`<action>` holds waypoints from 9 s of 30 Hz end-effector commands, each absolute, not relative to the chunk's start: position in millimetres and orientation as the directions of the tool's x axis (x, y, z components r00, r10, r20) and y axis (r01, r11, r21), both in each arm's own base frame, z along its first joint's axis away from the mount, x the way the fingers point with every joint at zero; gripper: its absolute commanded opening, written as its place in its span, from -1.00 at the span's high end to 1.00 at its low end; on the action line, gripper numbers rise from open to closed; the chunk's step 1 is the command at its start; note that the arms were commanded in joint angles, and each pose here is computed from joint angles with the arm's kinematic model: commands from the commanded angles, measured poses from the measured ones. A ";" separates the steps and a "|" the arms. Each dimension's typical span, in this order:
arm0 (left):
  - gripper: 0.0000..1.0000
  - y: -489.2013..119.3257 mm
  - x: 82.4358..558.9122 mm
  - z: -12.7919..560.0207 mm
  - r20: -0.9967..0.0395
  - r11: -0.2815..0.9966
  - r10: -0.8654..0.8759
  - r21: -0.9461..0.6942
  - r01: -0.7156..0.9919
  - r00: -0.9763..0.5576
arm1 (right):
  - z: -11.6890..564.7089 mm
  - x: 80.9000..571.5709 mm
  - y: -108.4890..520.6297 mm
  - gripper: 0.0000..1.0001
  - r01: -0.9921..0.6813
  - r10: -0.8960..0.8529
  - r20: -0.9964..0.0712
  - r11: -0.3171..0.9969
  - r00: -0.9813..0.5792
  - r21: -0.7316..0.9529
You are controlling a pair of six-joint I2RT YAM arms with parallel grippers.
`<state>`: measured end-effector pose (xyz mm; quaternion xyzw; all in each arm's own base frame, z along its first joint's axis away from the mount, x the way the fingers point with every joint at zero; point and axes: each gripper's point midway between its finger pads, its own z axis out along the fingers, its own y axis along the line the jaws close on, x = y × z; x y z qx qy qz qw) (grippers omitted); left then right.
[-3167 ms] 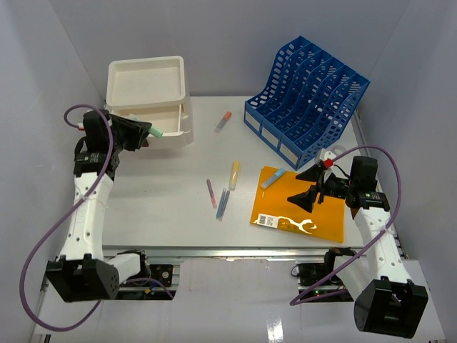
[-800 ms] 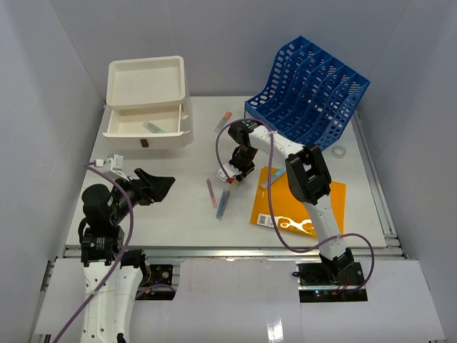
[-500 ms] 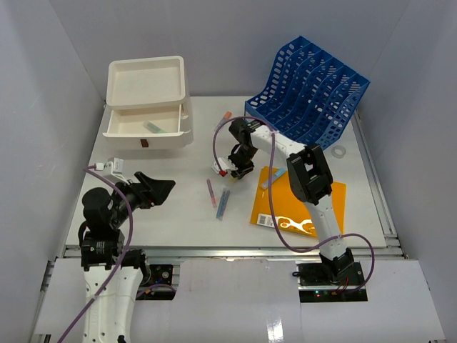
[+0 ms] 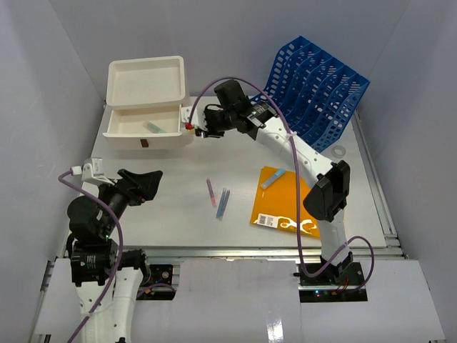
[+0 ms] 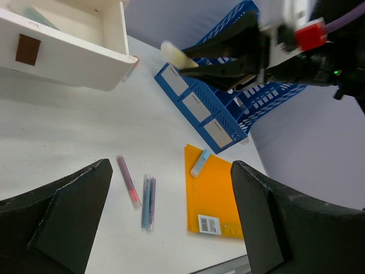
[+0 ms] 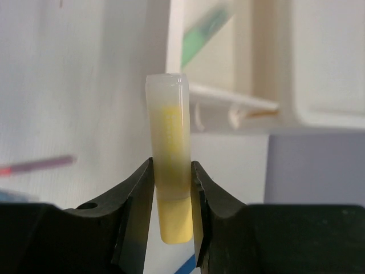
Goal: Organize the desk
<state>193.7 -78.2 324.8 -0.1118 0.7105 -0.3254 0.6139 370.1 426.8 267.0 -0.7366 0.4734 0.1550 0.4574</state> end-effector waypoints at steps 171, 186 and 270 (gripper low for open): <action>-0.49 -5.8 428.4 290.7 -0.183 0.196 -0.980 -0.879 -0.434 -0.071 | 194.8 258.2 133.8 -0.93 -0.895 -0.179 -0.960 0.430 -0.216 0.121; -0.71 -87.0 332.3 370.6 -0.743 0.641 -0.590 -0.669 0.377 -0.315 | 134.0 236.1 136.5 -0.93 -0.898 -0.439 -0.797 -0.335 0.416 -0.284; -0.82 -23.9 248.6 241.8 -0.882 0.901 -0.412 -0.432 0.042 -0.230 | 363.1 399.2 572.7 -0.12 -0.707 -0.127 -0.841 0.484 0.526 -0.515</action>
